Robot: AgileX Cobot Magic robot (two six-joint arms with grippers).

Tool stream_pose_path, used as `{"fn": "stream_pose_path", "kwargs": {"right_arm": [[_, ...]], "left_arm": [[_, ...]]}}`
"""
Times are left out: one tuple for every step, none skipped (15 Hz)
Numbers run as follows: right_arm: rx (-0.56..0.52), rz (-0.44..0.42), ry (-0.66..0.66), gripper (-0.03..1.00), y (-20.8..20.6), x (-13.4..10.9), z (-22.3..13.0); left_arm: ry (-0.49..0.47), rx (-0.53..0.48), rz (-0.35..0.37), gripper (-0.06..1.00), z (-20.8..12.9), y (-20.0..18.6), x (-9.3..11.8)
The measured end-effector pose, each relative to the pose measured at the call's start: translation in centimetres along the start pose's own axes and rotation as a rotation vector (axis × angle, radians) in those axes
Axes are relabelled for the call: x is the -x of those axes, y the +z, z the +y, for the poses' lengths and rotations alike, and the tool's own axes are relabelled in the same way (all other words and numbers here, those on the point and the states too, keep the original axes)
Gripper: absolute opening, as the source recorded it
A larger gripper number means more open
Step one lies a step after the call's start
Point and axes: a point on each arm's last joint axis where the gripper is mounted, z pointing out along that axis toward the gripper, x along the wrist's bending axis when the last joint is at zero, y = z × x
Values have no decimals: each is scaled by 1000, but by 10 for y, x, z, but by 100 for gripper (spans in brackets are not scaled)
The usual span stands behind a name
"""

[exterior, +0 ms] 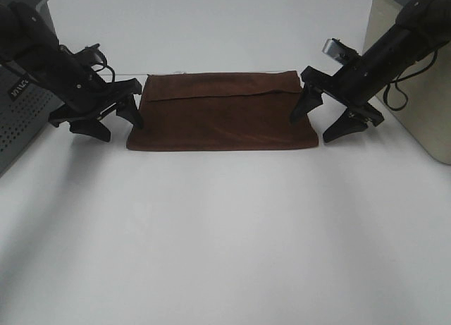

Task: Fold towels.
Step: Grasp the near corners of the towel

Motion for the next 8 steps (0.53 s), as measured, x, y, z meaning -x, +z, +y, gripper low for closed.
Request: {"fn": "stream_pose_path", "kwargs": {"right_arm": [[6, 5, 7, 74, 4, 2, 1], [13, 4, 5, 74, 8, 4, 2], [23, 7, 7, 73, 11, 5, 3], [40, 3, -6, 72, 12, 4, 4], [58, -5, -26, 70, 14, 1, 5], [71, -12, -40, 68, 17, -3, 6], [80, -16, -51, 63, 19, -7, 6], [88, -22, -61, 56, 21, -10, 7]], "left_arm": [[1, -12, -5, 67, 2, 7, 1], [-2, -14, -17, 66, 4, 11, 3], [-5, -12, -28, 66, 6, 15, 6], [-6, -12, -39, 66, 7, 19, 9], [-10, -11, -50, 66, 9, 21, 11], [-5, -11, -55, 66, 9, 23, 15], [-2, -11, -56, 64, 9, 24, 16], [-4, -15, -55, 58, 8, 25, 15]]}}
